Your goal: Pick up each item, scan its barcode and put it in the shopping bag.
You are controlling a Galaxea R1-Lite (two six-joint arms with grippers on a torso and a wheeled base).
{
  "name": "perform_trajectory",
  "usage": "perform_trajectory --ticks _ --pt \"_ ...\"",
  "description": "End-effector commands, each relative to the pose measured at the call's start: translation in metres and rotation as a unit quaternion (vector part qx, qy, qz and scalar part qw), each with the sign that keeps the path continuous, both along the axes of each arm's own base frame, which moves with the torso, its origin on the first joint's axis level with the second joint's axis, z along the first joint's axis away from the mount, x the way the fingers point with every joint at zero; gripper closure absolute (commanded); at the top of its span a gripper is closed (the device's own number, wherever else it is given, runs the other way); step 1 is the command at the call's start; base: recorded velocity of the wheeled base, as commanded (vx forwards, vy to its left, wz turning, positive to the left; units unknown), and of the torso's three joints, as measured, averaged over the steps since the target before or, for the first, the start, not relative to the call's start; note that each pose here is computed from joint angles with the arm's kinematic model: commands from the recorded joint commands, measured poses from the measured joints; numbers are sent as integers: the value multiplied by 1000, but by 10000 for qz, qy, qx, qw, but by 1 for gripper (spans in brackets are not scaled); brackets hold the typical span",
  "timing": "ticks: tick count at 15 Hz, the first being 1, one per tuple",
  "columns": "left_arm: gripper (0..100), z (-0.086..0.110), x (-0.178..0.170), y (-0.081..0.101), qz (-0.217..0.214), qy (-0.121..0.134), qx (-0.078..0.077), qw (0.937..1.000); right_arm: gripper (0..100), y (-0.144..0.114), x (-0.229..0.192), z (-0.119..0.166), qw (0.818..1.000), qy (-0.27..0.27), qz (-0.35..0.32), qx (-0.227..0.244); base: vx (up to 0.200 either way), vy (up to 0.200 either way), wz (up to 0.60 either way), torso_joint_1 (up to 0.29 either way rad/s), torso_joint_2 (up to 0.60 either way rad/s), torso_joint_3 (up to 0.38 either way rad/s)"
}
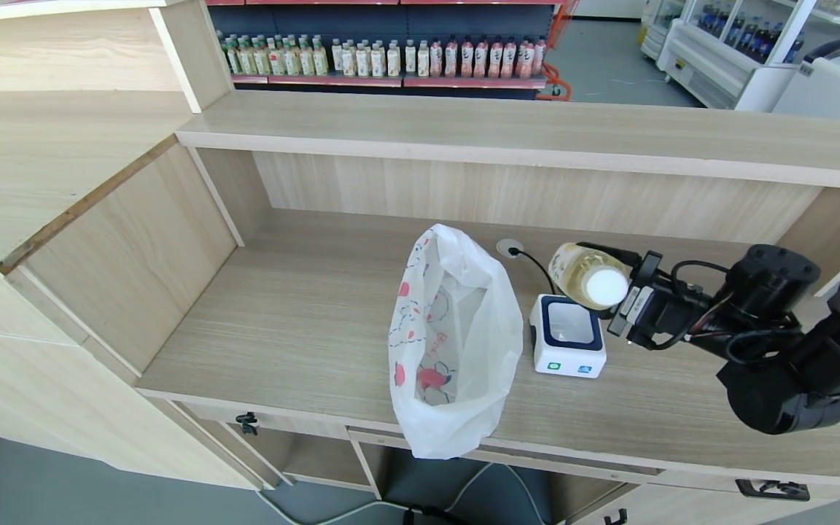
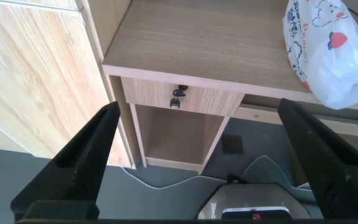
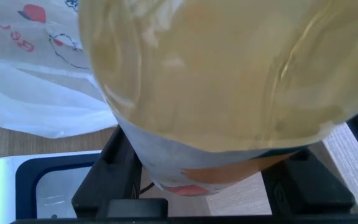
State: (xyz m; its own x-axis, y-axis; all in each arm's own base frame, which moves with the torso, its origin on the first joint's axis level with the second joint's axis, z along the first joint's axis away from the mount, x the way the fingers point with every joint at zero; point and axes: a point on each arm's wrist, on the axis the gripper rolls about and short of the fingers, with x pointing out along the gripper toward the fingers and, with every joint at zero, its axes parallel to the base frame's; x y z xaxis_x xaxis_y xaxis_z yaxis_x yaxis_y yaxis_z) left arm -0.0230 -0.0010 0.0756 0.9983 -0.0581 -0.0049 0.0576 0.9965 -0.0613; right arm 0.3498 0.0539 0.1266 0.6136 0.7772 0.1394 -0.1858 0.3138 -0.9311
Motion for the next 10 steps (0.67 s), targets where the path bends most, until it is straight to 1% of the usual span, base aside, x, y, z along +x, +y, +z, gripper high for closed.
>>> perform_trajectory --ticks 1,4,6,7,10 --pt "0 0 0 0 -1 -1 -1 10000 100 1 5 -11 9999 53 40 -91 0 0 0 0 0 0" --pt "0 0 0 0 -1 -1 -1 10000 100 2 8 -20 9991 -180 94 -385 0 0 0 0 0 0" --pt "0 0 0 0 -1 -1 -1 10000 100 1 11 -25 9983 -258 153 -498 0 0 0 0 0 0" --pt "0 0 0 0 -1 -1 -1 10000 100 2 14 -26 9973 -411 149 -587 0 0 0 0 0 0" --pt "0 0 0 0 -1 -1 -1 10000 100 3 23 -31 9965 -513 168 -632 0 0 0 0 0 0"
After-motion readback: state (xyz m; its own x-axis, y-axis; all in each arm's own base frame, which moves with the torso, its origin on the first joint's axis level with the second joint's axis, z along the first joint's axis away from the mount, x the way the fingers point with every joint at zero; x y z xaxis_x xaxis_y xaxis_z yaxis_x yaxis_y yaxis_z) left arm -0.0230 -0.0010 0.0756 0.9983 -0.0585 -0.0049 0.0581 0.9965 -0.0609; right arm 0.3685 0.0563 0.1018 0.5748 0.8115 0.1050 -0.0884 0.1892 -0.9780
